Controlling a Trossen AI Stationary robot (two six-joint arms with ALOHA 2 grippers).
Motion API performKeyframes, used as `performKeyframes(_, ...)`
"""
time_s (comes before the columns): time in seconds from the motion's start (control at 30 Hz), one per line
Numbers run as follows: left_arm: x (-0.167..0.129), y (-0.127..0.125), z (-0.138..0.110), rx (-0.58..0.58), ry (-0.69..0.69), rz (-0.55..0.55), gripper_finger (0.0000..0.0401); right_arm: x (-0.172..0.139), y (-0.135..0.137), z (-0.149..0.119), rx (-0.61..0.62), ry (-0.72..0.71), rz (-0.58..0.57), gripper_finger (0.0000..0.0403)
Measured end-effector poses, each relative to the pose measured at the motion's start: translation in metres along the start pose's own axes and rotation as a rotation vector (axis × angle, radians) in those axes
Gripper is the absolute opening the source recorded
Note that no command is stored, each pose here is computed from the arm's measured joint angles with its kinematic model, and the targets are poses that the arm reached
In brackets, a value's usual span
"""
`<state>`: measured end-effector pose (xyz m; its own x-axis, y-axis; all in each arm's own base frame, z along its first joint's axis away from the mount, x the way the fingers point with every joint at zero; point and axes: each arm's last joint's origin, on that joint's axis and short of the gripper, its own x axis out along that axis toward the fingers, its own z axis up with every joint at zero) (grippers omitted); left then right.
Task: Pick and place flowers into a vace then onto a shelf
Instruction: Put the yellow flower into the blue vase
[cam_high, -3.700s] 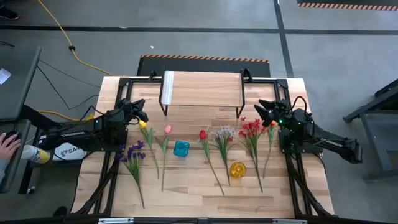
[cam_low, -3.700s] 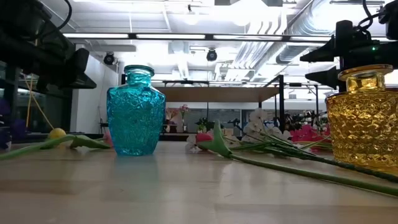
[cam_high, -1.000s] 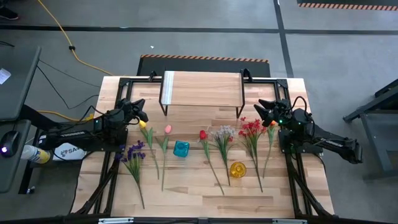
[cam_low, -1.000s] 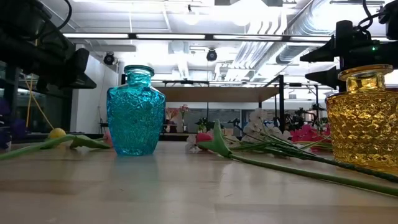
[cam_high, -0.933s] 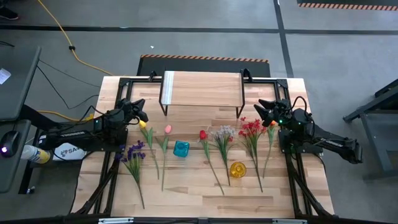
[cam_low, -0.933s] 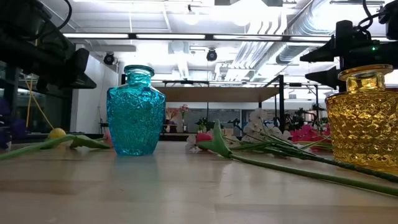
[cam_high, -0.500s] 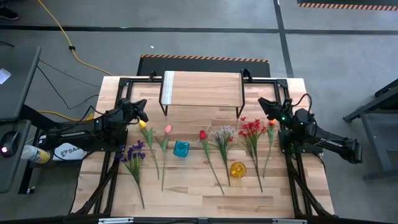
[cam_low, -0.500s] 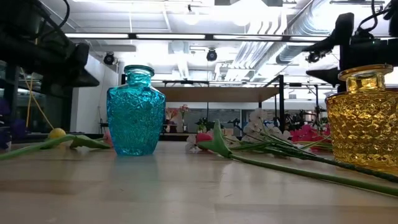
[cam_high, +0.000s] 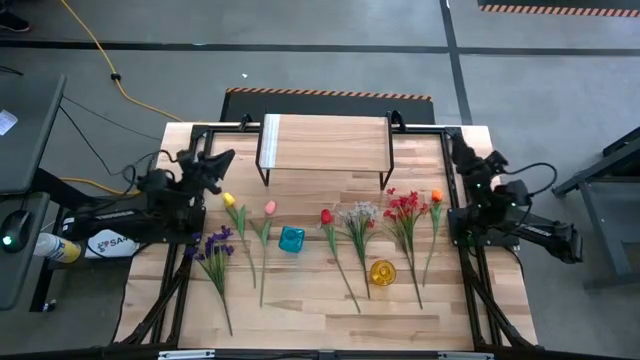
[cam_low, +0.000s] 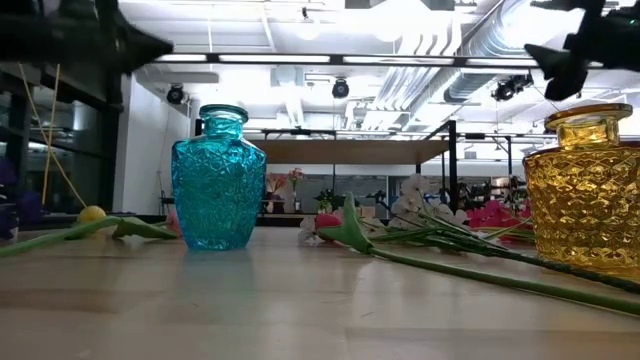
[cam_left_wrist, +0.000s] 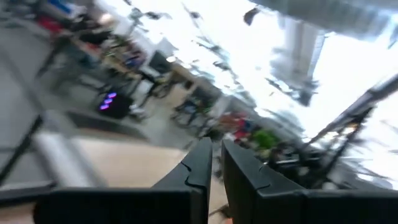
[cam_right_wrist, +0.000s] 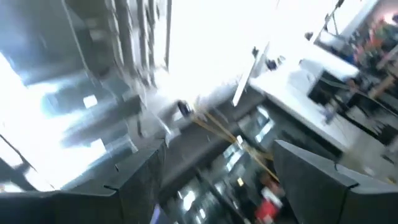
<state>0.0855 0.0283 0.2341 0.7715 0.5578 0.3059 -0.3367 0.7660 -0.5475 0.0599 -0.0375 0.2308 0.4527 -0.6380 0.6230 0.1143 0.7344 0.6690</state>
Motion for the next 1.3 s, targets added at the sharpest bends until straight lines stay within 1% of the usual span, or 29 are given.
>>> performKeyframes(0.13, 0.0, -0.018, 0.026, 0.035, -0.017, -0.163, 0.0072, 0.0, 0.004, 0.005, -0.015, -0.049, 0.043, 0.0287)
performKeyframes(0.23, -0.002, -0.029, 0.047, 0.037, -0.043, -0.228, 0.0072, 0.0, 0.006, 0.007, -0.03, -0.054, 0.084, 0.0287)
performKeyframes(0.33, -0.005, -0.038, 0.065, 0.057, -0.035, -0.231, 0.0072, 0.0, 0.01, 0.008, -0.047, -0.035, 0.144, 0.0287)
performKeyframes(0.43, -0.005, -0.044, 0.078, 0.09, 0.027, -0.202, 0.0072, 0.003, 0.019, 0.014, -0.071, -0.016, 0.23, 0.0287)
performKeyframes(0.6, 0.001, -0.055, 0.094, 0.132, 0.147, -0.148, 0.0072, 0.009, 0.039, 0.031, -0.109, -0.03, 0.342, 0.0287)
performKeyframes(0.7, 0.009, -0.061, 0.099, 0.147, 0.214, -0.117, 0.0072, 0.015, 0.052, 0.041, -0.153, -0.016, 0.373, 0.0287)
performKeyframes(0.8, 0.019, -0.067, 0.102, 0.15, 0.296, -0.076, 0.0072, 0.022, 0.064, 0.05, -0.202, 0.032, 0.364, 0.0287)
performKeyframes(0.9, 0.028, -0.072, 0.101, 0.125, 0.406, -0.016, 0.0072, 0.032, 0.075, 0.058, -0.262, 0.091, 0.328, 0.0287)
performKeyframes(1.13, 0.043, -0.079, 0.091, 0.029, 0.756, 0.098, 0.0072, 0.059, 0.095, 0.066, -0.396, 0.214, 0.211, 0.0287)
performKeyframes(1.3, 0.051, -0.082, 0.088, 0.016, 0.866, 0.149, 0.0072, 0.079, 0.101, 0.063, -0.486, 0.257, 0.108, 0.0287)
